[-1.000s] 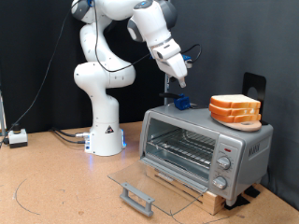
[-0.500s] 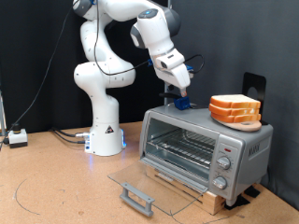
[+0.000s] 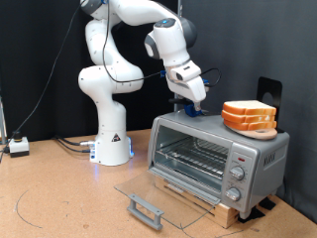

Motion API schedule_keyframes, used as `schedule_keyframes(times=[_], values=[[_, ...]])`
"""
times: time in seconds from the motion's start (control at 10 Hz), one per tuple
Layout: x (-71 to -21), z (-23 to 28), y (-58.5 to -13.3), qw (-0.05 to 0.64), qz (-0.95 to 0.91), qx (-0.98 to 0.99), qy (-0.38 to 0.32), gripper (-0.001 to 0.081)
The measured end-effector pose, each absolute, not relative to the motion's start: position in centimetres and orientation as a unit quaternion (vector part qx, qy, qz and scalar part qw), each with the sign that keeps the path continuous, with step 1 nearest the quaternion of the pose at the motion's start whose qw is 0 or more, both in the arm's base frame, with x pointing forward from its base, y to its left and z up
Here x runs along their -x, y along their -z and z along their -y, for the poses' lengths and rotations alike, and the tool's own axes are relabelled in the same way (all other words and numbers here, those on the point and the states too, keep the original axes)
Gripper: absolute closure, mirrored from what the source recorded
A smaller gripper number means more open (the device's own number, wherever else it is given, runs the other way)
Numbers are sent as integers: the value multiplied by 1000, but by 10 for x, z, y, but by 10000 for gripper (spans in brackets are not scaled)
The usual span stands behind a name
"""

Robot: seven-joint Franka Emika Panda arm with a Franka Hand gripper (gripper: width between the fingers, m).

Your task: Make a piece of toast with the oven

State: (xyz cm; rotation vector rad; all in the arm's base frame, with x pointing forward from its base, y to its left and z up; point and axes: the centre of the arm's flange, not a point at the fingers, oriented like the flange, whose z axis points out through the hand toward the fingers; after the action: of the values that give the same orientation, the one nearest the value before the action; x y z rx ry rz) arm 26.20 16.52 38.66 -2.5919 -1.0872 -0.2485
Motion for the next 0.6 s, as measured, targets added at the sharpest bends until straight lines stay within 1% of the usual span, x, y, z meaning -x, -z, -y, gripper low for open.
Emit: schedule_keyframes(times=[0.6], values=[[-260,-181,-373,160,380,907,86,-3]])
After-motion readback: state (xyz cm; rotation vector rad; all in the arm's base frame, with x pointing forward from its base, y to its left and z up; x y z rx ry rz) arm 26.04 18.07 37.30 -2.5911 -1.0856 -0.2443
